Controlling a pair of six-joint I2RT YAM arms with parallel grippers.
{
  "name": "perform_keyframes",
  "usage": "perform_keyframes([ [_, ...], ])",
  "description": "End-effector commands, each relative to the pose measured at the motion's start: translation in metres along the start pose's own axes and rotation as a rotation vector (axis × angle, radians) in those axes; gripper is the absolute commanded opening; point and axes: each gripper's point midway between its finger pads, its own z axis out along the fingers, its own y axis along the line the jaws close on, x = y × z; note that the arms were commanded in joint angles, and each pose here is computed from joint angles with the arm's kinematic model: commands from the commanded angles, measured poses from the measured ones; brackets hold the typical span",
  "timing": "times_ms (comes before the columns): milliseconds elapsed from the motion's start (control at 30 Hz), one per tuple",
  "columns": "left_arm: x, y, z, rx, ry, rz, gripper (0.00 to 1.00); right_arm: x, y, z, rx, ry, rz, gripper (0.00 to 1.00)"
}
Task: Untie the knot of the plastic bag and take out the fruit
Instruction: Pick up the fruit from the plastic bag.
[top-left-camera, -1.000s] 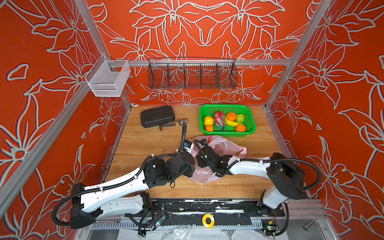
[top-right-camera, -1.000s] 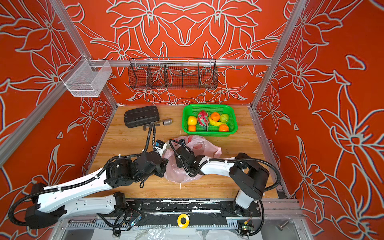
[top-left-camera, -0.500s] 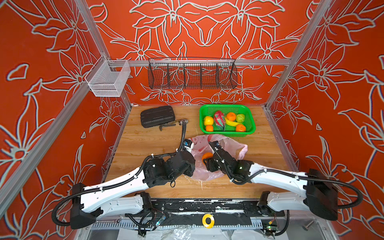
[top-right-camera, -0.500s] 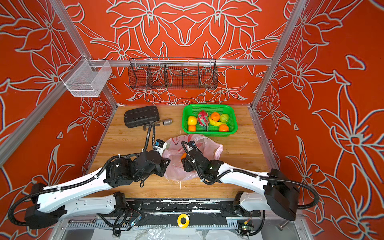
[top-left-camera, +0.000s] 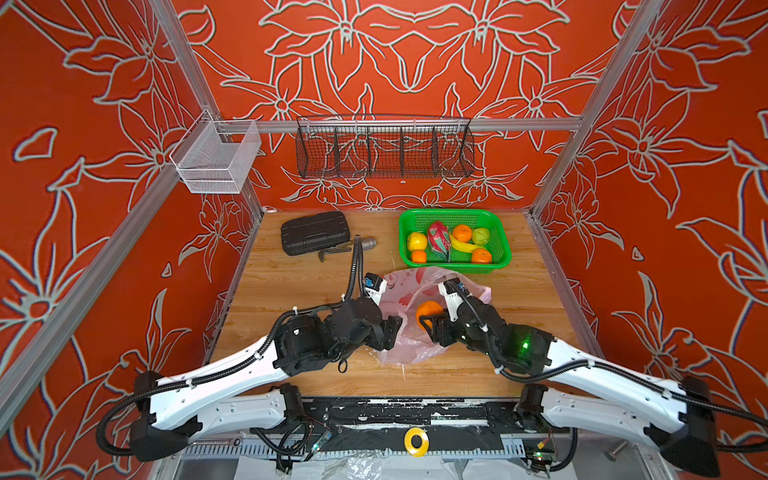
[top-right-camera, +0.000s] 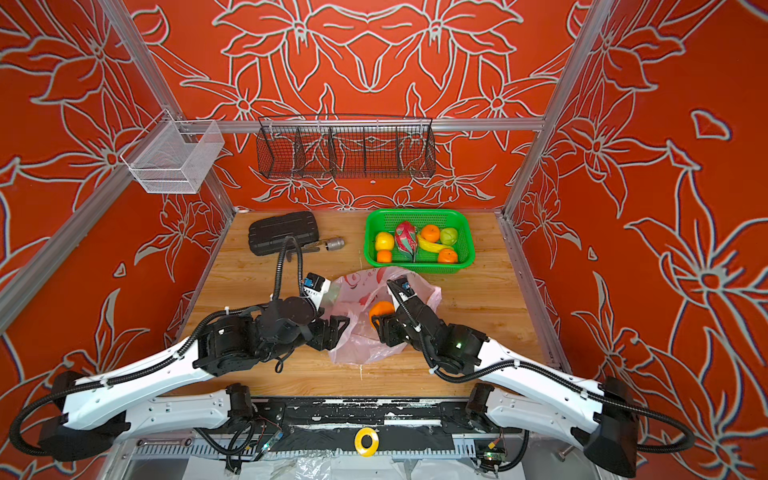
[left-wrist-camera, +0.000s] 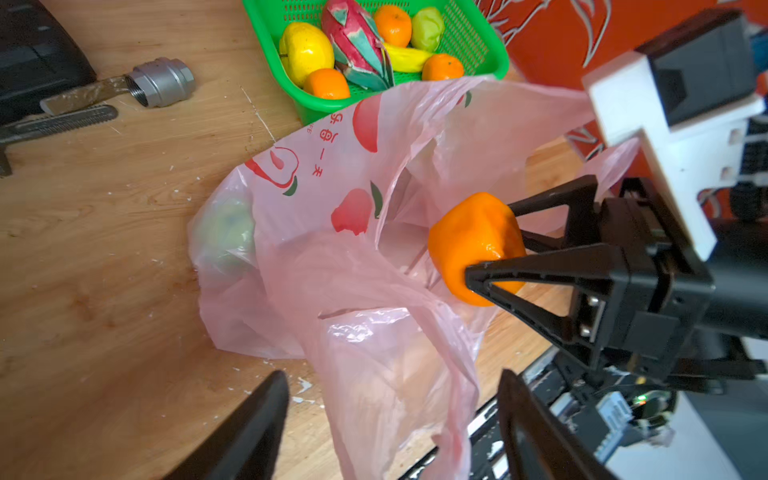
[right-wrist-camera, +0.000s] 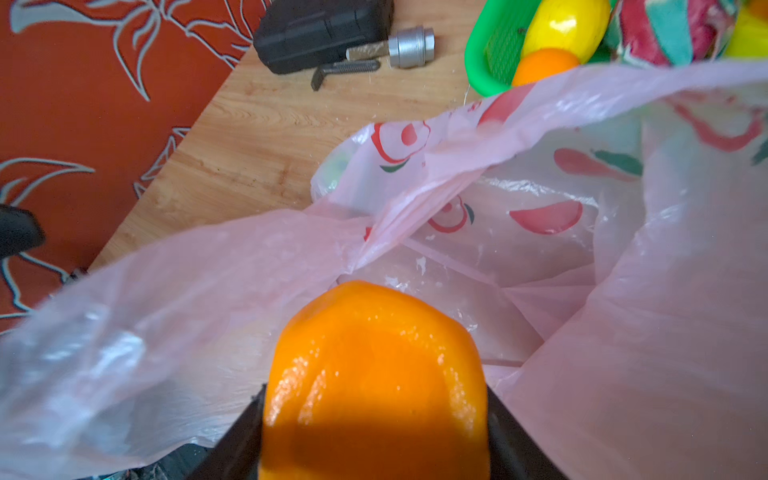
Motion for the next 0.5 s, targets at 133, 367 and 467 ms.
perform_keyframes([
  [133, -0.034, -0.017, -0.036, 0.116, -0.098, -0.011, 0.91, -0.07, 0.002, -0.046, 0.064, -0.178, -0.05, 0.53],
  [367, -0.055, -0.027, -0.058, 0.163, -0.134, 0.013, 0.93, -0.126, -0.002, -0.054, 0.114, -0.239, -0.06, 0.53],
  [467, -0.06, -0.035, -0.063, 0.191, -0.134, 0.038, 0.97, -0.149, -0.013, -0.052, 0.128, -0.253, -0.021, 0.53],
])
